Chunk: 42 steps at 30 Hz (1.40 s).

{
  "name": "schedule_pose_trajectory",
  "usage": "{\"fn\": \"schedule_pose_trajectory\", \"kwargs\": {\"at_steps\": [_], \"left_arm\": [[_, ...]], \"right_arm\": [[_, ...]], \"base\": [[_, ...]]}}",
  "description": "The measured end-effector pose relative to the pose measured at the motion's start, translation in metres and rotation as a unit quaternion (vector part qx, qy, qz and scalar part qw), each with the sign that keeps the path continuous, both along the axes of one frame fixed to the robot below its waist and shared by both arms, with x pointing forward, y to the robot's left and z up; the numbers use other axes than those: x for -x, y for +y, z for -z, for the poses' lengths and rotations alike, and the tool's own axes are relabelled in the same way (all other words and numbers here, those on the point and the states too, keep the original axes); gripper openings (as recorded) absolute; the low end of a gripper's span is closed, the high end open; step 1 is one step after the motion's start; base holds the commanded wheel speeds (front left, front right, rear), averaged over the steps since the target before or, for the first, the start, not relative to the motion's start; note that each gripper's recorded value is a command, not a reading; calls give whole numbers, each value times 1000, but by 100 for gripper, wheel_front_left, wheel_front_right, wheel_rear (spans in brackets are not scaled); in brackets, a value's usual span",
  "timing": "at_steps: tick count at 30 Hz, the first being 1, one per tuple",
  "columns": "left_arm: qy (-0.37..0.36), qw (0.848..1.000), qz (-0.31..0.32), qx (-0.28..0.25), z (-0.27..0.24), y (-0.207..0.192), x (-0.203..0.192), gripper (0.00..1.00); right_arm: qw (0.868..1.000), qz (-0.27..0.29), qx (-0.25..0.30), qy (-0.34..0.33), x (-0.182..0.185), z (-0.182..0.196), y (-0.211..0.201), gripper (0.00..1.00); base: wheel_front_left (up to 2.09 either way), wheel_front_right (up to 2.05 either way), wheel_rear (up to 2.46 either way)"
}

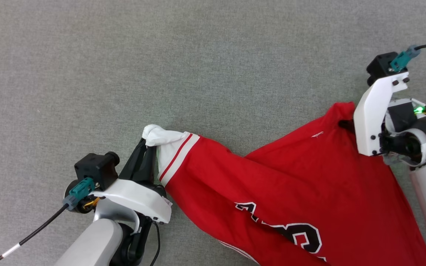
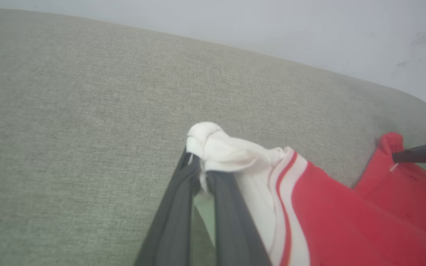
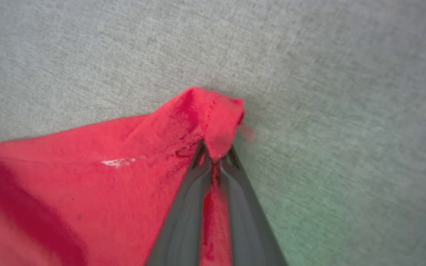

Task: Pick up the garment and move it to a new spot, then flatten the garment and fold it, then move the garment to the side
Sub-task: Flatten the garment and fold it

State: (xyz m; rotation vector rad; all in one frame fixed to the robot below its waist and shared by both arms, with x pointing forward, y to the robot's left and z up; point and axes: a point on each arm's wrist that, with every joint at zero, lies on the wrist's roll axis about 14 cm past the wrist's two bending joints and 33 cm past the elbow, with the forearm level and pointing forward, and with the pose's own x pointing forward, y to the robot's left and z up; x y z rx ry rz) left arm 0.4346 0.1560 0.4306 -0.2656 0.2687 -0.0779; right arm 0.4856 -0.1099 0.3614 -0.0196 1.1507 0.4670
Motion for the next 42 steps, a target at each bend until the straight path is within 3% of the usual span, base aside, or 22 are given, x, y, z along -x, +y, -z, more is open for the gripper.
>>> {"fn": "schedule_pose_trajectory", "kwargs": {"at_steps": [8, 18, 26, 31, 42], "left_arm": [[-6, 1000, -9, -19, -12, 12, 13, 0], [-54, 998, -4, -14, -57, 14, 21, 0], [-122, 992, 34, -12, -114, -4, -10, 0], [-178, 983, 44, -29, -160, -5, -52, 0], [-302, 948, 49, -83, -260, -9, -174, 0]], "right_arm": [[992, 27, -8, -127, -12, -47, -14, 0], [973, 86, -14, -216, 26, -94, -52, 0], [950, 141, -31, -279, 37, -132, -77, 0], [930, 149, -49, -332, 6, -166, -76, 0], [858, 149, -39, -490, -112, -263, -85, 0]], "base": [[0, 0, 0], [0, 0, 0], [0, 0, 0], [0, 0, 0], [0, 0, 0]]}}
